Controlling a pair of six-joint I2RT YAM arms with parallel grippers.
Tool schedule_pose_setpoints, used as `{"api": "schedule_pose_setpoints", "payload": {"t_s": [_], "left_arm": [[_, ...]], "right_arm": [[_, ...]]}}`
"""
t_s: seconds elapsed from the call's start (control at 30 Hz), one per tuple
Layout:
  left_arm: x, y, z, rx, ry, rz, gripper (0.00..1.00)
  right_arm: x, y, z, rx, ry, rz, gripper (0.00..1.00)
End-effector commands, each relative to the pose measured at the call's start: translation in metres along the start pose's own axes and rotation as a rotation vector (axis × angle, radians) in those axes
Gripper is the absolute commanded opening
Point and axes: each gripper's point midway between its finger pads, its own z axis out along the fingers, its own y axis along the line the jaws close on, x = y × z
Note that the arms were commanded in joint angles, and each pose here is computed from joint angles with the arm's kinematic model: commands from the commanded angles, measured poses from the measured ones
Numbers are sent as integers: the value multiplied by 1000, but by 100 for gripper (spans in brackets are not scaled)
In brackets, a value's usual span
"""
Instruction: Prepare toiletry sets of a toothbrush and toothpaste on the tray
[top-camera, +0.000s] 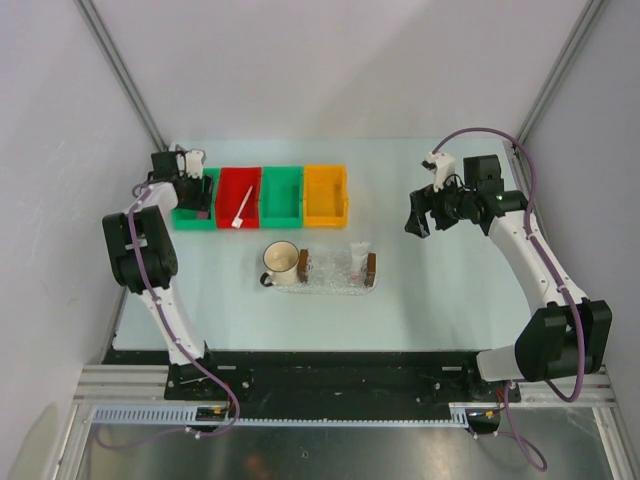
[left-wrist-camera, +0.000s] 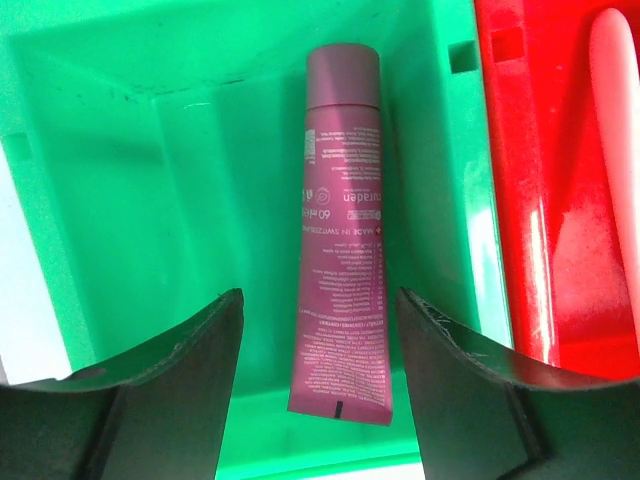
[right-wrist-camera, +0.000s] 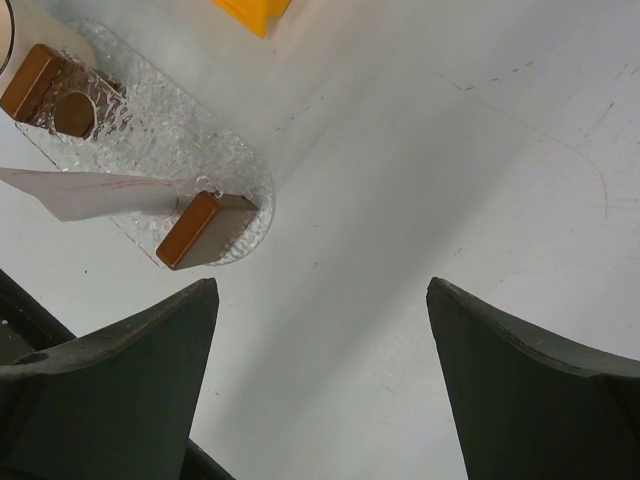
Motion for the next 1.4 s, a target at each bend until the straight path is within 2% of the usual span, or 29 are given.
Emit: {"api": "schedule_pose_setpoints", "payload": {"t_s": [0.0, 0.23, 0.33, 0.6, 0.97, 1.07, 1.2, 1.37], "left_arm": [[7, -19, -2, 109, 37, -4, 69], [19, -17, 8, 142, 102, 5, 69], [24, -14, 12, 138, 132, 4, 65], [41, -1, 18, 69, 207, 1, 64], [45, 9, 16, -15, 246, 29, 61], [44, 10, 16, -21, 245, 22, 57], [44, 11, 16, -28, 247, 14, 43], [43, 8, 16, -19, 242, 7, 32]], "right_arm": [[-4, 2, 3, -10, -16, -3, 91], [-5, 4, 6, -14, -14, -6, 91], [-4, 3, 7, -11, -12, -8, 91], [-4, 4, 8, -6, -8, -13, 91], [-5, 5, 9, -2, -10, -17, 91], [-5, 5, 8, -3, -11, -20, 91], [-6, 6, 7, -4, -12, -22, 91], [-6, 6, 7, -4, -12, -22, 91]]}}
